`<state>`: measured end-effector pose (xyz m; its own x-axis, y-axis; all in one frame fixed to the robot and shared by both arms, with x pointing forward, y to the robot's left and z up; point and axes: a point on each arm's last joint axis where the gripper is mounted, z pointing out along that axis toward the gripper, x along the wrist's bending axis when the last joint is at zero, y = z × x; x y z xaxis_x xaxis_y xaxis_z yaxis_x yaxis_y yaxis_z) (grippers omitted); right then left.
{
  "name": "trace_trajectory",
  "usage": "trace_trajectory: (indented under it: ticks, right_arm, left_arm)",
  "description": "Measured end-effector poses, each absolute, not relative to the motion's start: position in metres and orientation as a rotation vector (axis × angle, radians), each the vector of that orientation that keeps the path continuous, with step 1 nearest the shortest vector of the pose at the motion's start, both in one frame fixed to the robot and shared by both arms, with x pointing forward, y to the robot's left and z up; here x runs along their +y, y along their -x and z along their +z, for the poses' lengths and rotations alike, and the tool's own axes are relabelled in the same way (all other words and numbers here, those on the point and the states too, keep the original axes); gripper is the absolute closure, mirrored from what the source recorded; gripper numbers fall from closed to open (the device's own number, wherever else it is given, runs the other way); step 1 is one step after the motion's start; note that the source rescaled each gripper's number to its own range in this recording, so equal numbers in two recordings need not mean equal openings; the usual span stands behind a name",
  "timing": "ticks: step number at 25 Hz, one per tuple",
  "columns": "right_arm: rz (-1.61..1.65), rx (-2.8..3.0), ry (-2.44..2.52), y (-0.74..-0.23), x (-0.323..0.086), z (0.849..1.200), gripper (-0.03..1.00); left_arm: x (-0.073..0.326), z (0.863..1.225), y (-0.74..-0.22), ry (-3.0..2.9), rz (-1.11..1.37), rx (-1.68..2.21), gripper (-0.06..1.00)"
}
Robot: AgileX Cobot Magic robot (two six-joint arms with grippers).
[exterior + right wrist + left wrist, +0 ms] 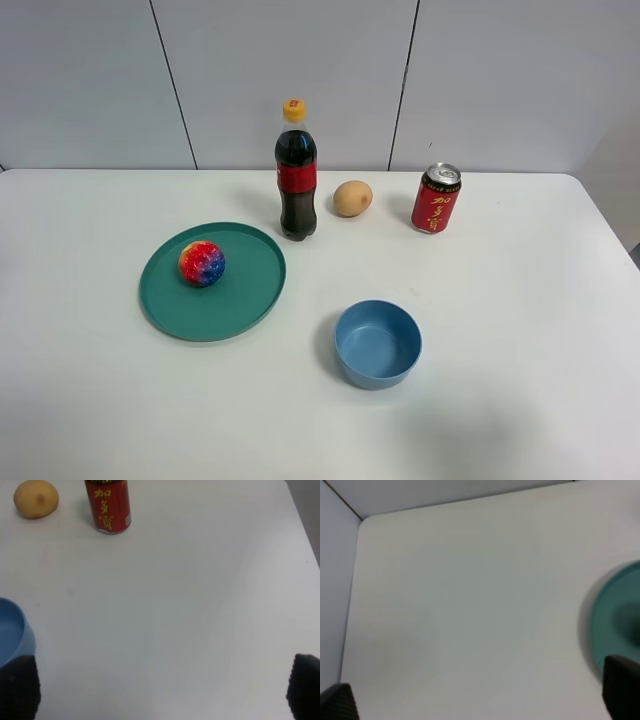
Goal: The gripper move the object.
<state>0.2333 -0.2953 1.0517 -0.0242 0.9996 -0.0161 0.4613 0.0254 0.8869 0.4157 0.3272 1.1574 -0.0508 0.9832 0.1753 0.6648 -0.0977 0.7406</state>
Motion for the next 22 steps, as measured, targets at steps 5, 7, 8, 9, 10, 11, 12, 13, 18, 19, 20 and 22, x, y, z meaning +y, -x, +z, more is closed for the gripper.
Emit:
trace_trajectory:
  ticks: [5, 7, 8, 9, 10, 11, 12, 13, 18, 19, 20, 22]
  right_arm:
    - [0.941, 1.579, -1.526, -0.233, -0.295, 1.052, -0.03]
    - [0.941, 1.579, -1.526, -0.233, -0.295, 1.052, -0.03]
    - [0.941, 1.579, -1.526, -0.233, -0.295, 1.052, -0.03]
    - [0.941, 1.579, -1.526, -0.233, -0.295, 1.052, -0.03]
    - [0.941, 1.579, -1.526, -0.233, -0.295, 1.052, -0.03]
    - [0.941, 1.579, -1.526, -0.233, -0.295, 1.052, -0.03]
    - [0.941, 1.579, -1.526, -0.233, -0.295, 1.052, -0.03]
    - [0.941, 1.579, -1.526, -0.233, -0.295, 1.052, -0.03]
    - [0.941, 1.579, -1.526, -0.233, -0.295, 1.052, -0.03]
    - [0.941, 1.579, -1.526, -0.233, -0.295, 1.052, -0.03]
    - [0.941, 1.579, -1.526, -0.233, -0.295, 1.052, -0.03]
    - [0.941, 1.579, -1.526, -0.233, -0.295, 1.052, -0.03]
  left_arm:
    - [0.317, 1.174, -0.366, -1.726, 0.931, 1.720, -0.04]
    - [0.313, 1.178, -0.348, -1.700, 0.928, 1.700, -0.04]
    - [0.311, 1.180, -0.340, -1.685, 0.923, 1.686, -0.04]
    - [0.309, 1.182, -0.334, -1.670, 0.923, 1.672, -0.04]
    - [0.308, 1.183, -0.328, -1.654, 0.928, 1.656, -0.04]
    - [0.307, 1.185, -0.322, -1.640, 0.936, 1.640, -0.04]
    - [0.305, 1.186, -0.317, -1.627, 0.937, 1.627, -0.04]
    - [0.304, 1.187, -0.312, -1.618, 0.935, 1.616, -0.04]
    - [0.300, 1.183, -0.284, -1.623, 0.916, 1.609, -0.04]
    - [0.299, 1.181, -0.279, -1.624, 0.916, 1.608, -0.04]
    - [0.299, 1.177, -0.275, -1.626, 0.912, 1.610, -0.04]
    - [0.298, 1.168, -0.268, -1.626, 0.913, 1.609, -0.04]
